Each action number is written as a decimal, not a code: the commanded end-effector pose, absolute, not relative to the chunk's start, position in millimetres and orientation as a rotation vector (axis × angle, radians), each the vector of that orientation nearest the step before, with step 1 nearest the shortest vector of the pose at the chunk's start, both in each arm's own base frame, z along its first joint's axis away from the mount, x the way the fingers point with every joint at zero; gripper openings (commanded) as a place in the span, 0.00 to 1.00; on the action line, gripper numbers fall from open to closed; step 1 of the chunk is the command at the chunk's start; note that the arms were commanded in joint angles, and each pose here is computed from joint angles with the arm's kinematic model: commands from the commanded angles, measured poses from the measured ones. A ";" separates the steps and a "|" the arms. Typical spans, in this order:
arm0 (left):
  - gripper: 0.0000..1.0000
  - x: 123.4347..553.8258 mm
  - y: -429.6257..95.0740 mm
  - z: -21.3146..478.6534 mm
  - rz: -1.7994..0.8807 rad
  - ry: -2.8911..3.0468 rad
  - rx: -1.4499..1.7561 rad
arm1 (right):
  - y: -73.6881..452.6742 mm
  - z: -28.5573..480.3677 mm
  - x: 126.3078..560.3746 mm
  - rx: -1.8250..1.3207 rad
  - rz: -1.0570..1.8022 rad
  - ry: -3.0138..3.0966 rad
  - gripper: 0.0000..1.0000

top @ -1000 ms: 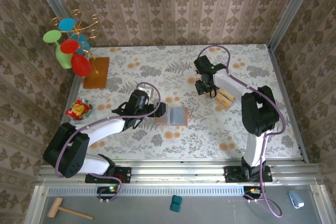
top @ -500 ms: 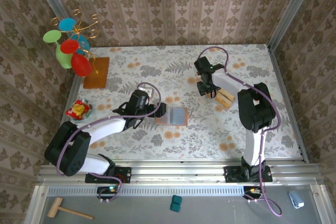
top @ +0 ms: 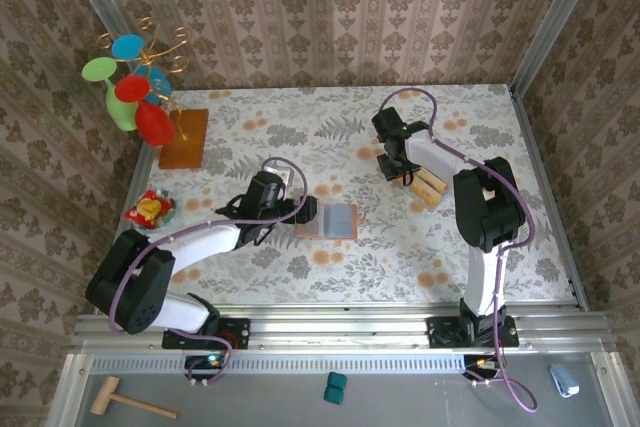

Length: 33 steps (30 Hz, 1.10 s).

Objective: Put the credit cards into the card holder

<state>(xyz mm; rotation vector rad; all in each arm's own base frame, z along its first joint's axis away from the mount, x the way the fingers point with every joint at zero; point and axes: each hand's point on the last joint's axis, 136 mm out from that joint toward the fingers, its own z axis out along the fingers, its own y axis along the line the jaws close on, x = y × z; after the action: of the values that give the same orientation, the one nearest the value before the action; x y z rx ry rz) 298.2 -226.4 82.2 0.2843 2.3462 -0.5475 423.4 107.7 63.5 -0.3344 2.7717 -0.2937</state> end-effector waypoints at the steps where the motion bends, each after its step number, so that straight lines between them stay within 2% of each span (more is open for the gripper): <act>1: 1.00 298.6 -231.3 81.8 -0.571 2.345 0.279 | 123.6 60.7 414.6 -0.375 -0.177 2.802 0.40; 14: 1.00 299.2 -231.7 79.9 -0.572 2.345 0.276 | 130.4 72.0 408.7 -0.379 -0.149 2.783 0.37; 27: 1.00 299.5 -233.2 77.4 -0.581 2.351 0.275 | 148.7 103.2 411.0 -0.373 -0.080 2.718 0.45; 33: 1.00 300.8 -234.4 76.7 -0.582 2.352 0.275 | 170.1 85.1 415.3 -0.415 -0.066 2.747 0.45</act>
<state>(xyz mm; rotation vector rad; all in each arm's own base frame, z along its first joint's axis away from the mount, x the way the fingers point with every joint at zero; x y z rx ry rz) 299.6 -229.0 74.6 0.2855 2.3582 -0.5526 414.4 158.3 90.5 -0.4094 2.7206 -0.0959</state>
